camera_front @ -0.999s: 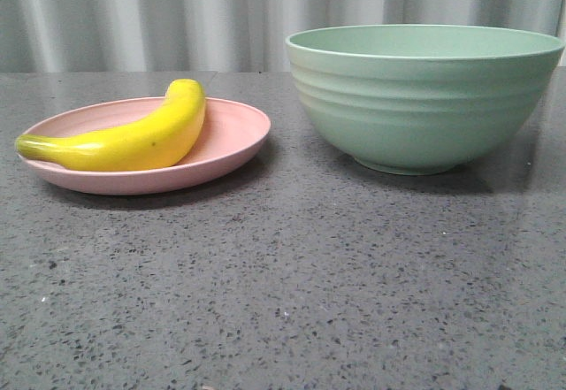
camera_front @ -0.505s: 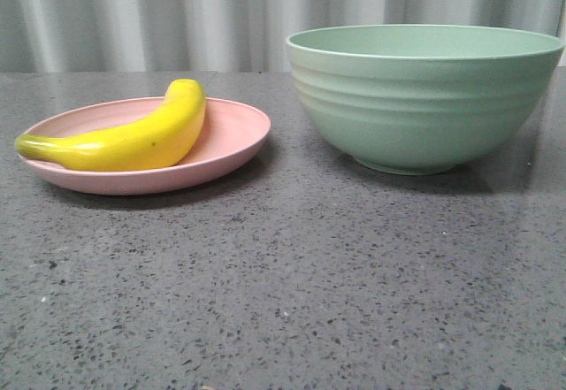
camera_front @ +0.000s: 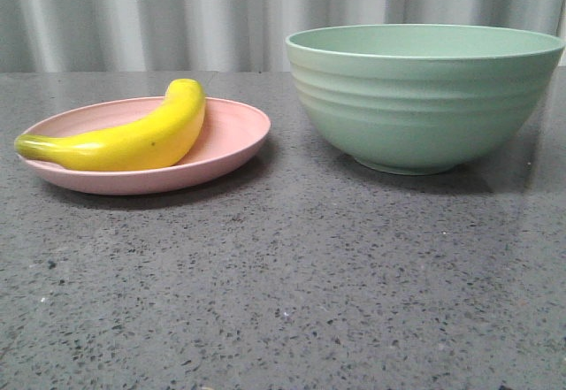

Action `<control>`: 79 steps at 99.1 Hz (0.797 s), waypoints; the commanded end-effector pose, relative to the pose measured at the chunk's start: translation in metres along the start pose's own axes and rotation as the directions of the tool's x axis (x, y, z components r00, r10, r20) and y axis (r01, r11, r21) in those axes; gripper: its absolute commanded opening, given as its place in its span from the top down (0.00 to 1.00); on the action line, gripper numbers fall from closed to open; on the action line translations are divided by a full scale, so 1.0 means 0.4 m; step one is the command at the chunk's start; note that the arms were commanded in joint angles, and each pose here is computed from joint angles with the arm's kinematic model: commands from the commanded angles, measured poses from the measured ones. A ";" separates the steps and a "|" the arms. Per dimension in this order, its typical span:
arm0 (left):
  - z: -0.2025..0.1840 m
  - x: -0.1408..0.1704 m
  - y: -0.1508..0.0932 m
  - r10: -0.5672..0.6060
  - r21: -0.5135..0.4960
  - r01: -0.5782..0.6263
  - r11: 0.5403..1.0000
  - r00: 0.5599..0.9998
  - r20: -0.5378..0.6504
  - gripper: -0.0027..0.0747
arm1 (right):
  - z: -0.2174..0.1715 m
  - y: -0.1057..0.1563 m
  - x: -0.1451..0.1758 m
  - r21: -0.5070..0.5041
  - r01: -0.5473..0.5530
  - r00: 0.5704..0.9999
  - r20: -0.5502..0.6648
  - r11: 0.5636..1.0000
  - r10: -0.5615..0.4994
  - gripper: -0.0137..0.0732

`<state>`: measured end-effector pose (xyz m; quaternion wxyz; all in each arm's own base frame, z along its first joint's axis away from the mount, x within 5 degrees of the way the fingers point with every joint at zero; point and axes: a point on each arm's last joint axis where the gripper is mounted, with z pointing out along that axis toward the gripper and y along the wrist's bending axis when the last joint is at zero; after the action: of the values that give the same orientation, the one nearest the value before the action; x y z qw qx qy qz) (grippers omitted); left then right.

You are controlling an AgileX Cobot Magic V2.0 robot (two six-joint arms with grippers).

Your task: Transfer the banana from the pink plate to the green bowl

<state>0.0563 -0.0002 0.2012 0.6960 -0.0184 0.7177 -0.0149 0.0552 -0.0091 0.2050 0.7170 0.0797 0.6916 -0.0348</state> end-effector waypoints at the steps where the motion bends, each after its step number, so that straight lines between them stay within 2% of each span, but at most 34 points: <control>1: -0.011 -0.041 0.000 -0.022 -0.001 0.022 1.000 0.989 0.143 0.99 | -0.006 0.002 -0.034 -0.005 0.005 0.993 0.118 1.000 -0.004 0.92; 17: -0.018 -0.105 -0.003 0.006 -0.004 -0.005 1.000 0.983 0.183 0.99 | -0.012 0.004 -0.060 -0.006 -0.003 0.996 0.088 1.000 0.003 0.92; 25: -0.012 -0.138 -0.005 0.008 -0.003 -0.008 1.000 0.987 0.160 0.99 | -0.015 0.006 -0.079 -0.011 -0.037 0.997 0.070 0.999 0.038 0.91; 46: 0.030 -0.208 -0.008 0.008 -0.005 -0.007 1.000 0.996 0.094 0.99 | 0.001 0.011 -0.121 -0.003 -0.061 0.994 -0.087 0.998 0.061 0.91; 66: 0.073 -0.226 -0.006 0.008 -0.013 -0.007 1.000 0.995 0.097 0.99 | 0.050 0.016 -0.164 0.016 -0.071 0.963 -0.258 0.997 0.072 0.91; 79: 0.082 -0.224 -0.005 0.008 -0.014 -0.007 1.000 0.996 0.086 0.98 | 0.075 0.016 -0.179 0.019 -0.072 0.960 -0.271 0.997 0.074 0.91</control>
<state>0.0889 0.0010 0.2701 0.6881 -0.0186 0.7253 -0.0099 0.0747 -0.0101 0.2589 0.5842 0.1143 0.8035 0.0020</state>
